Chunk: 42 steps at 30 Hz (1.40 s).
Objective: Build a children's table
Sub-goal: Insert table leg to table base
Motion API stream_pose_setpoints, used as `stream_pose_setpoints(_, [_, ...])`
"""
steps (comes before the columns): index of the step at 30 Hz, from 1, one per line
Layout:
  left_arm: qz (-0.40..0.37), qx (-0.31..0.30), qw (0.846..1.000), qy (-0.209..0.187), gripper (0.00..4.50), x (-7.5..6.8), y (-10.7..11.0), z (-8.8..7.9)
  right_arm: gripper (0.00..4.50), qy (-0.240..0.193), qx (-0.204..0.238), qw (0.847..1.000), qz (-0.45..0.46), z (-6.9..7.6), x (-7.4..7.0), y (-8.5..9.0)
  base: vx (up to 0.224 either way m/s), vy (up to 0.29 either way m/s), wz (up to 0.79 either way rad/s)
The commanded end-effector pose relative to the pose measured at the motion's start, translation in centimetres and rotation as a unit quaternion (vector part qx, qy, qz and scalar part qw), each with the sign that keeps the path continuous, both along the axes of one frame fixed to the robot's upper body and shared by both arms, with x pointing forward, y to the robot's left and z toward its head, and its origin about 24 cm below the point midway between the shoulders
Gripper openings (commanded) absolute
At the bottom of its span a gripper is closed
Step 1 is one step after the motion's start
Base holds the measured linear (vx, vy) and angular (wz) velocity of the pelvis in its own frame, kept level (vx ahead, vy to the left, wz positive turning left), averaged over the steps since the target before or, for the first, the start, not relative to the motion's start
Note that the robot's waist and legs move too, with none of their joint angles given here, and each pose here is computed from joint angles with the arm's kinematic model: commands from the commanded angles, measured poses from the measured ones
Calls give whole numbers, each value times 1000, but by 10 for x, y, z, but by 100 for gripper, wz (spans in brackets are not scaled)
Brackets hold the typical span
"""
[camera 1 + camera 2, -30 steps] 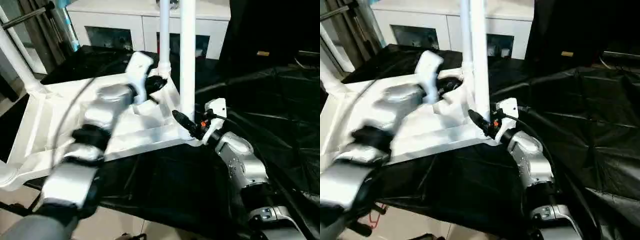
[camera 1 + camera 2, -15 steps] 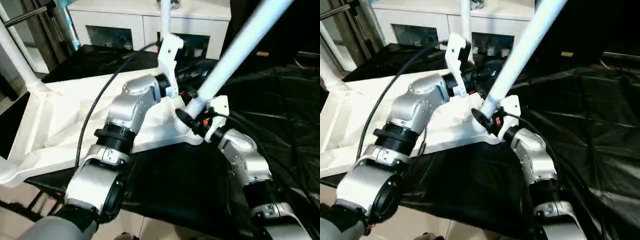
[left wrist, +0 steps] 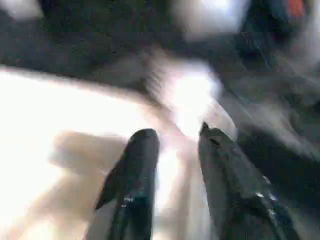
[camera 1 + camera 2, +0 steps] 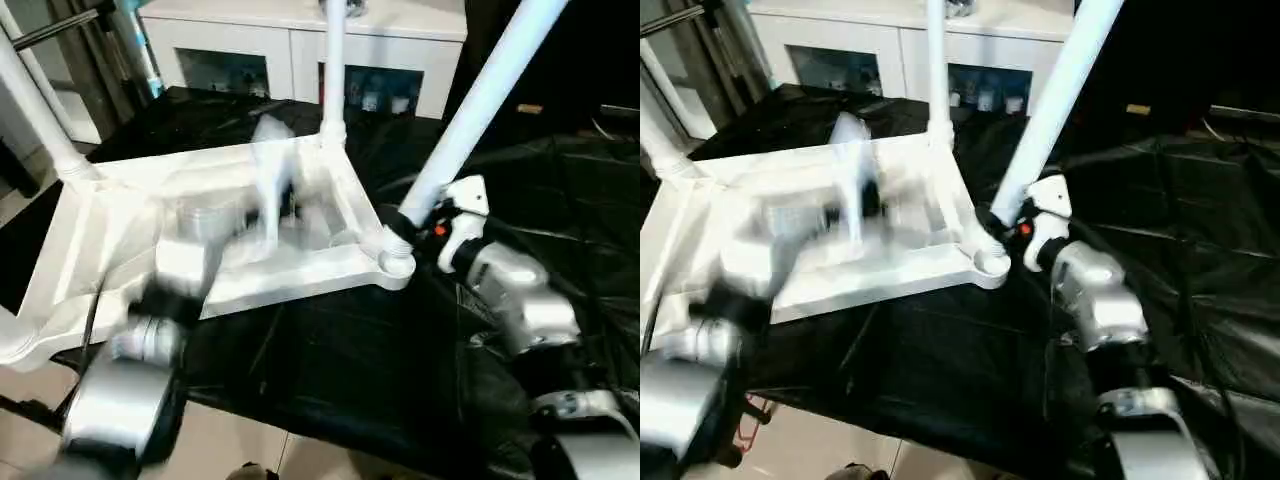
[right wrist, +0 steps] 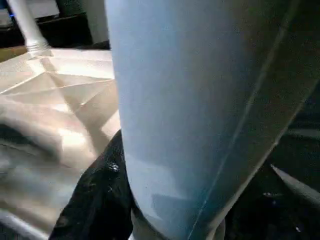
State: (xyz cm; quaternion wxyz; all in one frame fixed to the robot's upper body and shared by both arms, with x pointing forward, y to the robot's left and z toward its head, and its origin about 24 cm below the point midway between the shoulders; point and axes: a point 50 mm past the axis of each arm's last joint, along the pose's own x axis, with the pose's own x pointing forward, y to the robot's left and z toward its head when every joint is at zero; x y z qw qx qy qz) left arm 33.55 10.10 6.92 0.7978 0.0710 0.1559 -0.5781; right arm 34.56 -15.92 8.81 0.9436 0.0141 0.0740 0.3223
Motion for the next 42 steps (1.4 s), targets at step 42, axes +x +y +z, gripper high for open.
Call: stream_pose_setpoints(42, [65,130,989,-33,145,24,10,-22,189,1,-22,1000,20,6,-10,10,0,0,0])
